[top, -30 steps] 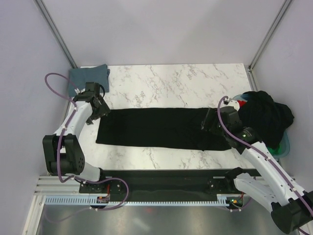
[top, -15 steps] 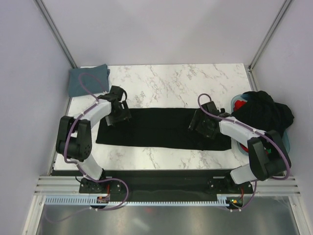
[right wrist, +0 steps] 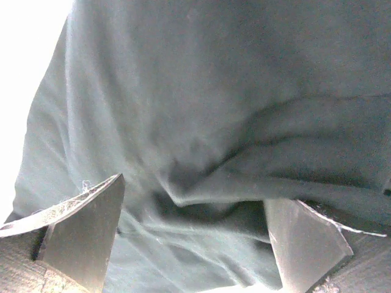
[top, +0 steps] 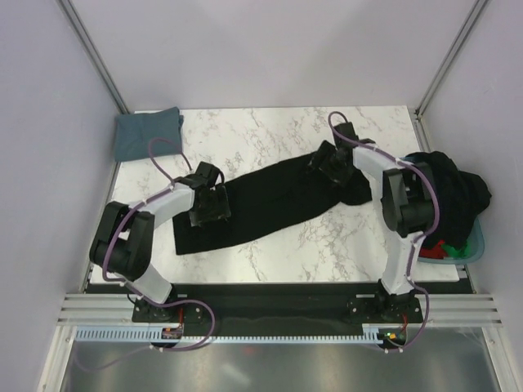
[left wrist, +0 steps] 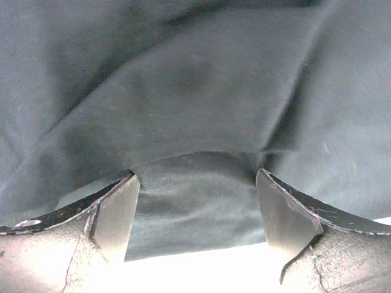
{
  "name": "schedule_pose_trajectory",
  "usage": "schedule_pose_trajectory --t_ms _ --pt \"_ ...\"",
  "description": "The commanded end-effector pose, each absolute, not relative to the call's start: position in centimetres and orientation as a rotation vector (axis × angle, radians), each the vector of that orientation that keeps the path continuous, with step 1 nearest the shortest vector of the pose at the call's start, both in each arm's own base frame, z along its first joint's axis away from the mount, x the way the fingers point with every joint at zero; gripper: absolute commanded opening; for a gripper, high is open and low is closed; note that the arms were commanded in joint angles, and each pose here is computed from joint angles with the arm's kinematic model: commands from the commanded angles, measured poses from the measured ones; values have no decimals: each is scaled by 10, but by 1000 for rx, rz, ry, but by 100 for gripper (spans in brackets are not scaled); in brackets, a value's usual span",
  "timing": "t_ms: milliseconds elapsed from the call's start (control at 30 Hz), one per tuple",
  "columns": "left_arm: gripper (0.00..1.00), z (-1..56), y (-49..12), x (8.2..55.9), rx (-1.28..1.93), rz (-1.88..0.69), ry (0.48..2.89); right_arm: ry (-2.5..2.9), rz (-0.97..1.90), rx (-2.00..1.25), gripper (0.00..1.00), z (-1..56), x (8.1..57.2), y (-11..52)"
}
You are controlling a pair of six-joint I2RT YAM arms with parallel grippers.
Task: Fold and stack the t-shirts
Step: Fold the tshirt
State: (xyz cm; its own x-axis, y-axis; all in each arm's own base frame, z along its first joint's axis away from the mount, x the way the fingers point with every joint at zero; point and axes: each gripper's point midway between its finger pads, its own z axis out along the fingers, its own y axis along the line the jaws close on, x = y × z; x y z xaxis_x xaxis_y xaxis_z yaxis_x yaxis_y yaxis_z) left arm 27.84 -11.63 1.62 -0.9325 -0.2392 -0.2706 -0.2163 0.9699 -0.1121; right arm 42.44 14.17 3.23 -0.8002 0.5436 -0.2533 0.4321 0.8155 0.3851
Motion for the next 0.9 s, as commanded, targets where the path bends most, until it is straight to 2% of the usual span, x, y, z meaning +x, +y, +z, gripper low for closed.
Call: schedule_pose_trajectory --t_ms 0,67,100,167,400,633,800,867 --pt "84 -3 -170 218 -362 -441 3005 2770 469 665 98 -12 457 161" --pt "84 -3 -200 195 -270 -548 3038 2833 527 655 98 -38 470 178" --pt "84 0 -213 188 -283 -595 3042 2782 569 626 98 -18 498 188" --pt "84 8 -251 170 -163 -716 3055 2740 660 581 98 -16 527 207" --pt "83 48 -361 146 97 -1035 3056 2557 960 530 98 -17 583 251" --pt "81 87 -400 139 193 -1179 3017 2456 1124 512 98 -29 604 269" --pt "80 124 -395 139 232 -1144 2908 2348 1200 416 98 10 618 274" --pt "80 127 -377 144 234 -1002 2886 2285 1226 344 98 46 621 277"
